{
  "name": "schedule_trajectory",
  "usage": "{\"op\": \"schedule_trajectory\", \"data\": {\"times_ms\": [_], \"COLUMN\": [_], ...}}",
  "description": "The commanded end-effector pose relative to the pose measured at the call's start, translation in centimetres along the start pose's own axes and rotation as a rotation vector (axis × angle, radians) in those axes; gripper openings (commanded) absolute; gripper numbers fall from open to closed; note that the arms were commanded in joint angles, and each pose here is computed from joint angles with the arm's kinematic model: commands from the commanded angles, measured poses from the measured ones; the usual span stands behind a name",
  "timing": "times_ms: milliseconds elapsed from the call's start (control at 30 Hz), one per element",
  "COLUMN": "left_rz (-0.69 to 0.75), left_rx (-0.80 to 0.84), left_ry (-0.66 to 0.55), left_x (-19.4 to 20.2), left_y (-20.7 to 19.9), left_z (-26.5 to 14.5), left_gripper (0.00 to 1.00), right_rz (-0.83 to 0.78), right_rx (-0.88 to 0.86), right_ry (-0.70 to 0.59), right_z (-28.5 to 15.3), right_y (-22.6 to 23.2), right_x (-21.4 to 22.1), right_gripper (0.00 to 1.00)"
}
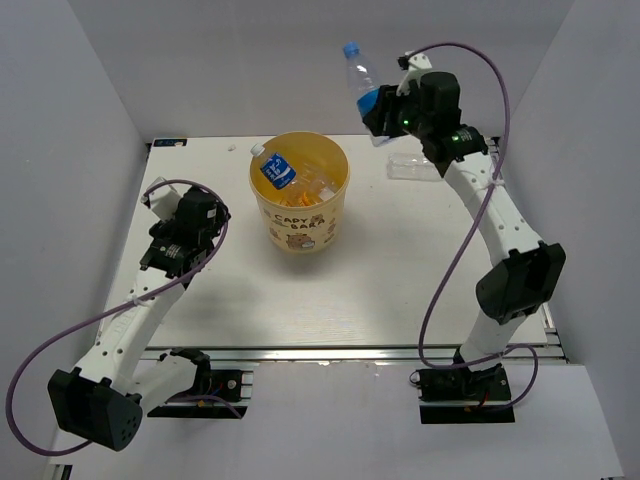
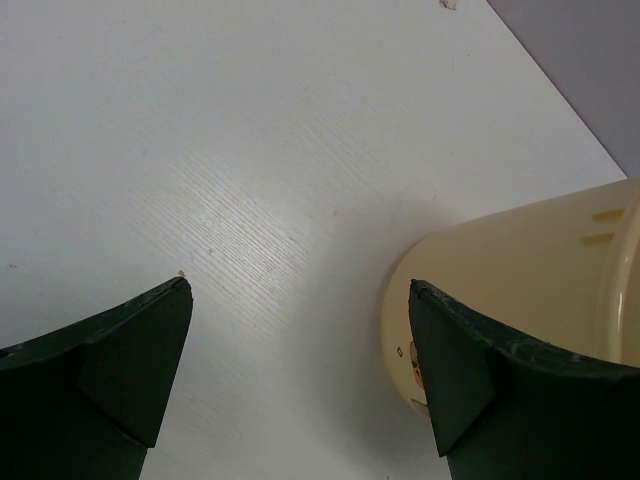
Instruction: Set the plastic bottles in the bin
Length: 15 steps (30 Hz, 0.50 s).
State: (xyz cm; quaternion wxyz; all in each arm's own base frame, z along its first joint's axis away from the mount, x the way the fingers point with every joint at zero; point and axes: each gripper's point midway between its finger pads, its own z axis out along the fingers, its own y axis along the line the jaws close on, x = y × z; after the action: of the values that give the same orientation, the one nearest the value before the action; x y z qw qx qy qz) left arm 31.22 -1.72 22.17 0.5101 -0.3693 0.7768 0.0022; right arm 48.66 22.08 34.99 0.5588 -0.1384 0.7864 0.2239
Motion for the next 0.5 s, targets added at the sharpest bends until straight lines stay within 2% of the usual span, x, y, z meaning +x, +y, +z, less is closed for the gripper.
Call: {"op": "schedule_trajectory", "data": {"times_ms": [0,133,267,300,400,433,467], "left_rz": [0.008,0.013,0.018,0.020,0.032,0.037,0.039], "left_rx": [-0.013,-0.025,-0.034,-0.027,-0.035,-0.037,-0.037], "left_ry": [-0.021,-0.027,-0.024,-0.026,-0.025,-0.019,-0.017], "left_x": [-1.0,-1.1,-1.1,-1.2,-1.3,-1.2,-1.3], "left_y": [0.1,0.4,0.8,0.8,1.1,1.1,1.2], "left_z": [-0.4,-0.5,-0.7,-0.8,-1.0,-1.1,-1.2], "left_gripper": [0.98,0.98,0.98,0.98,0.98,0.98,0.98], "right_rz": [-0.019,-0.071,-0.096,-0.153,-0.242,-0.265,-0.275], "right_rx": [-0.210,-0.341,-0.357,-0.388,-0.436,-0.415,-0.409], "right_ry": [-0.009,0.012,0.032,0.041,0.078,0.081,0.092], "right_z": [-0.9,-1.3,-1.1,-1.3,-1.6,-1.3,-1.1], "right_y": [8.4,13.3,13.9,14.3,16.6,16.4,16.6], "right_x": [-0.4,0.9,2.2,2.6,4.3,4.7,5.3], "right_gripper": [0.30,0.37,0.45,0.48,0.58,0.69,0.75]}}
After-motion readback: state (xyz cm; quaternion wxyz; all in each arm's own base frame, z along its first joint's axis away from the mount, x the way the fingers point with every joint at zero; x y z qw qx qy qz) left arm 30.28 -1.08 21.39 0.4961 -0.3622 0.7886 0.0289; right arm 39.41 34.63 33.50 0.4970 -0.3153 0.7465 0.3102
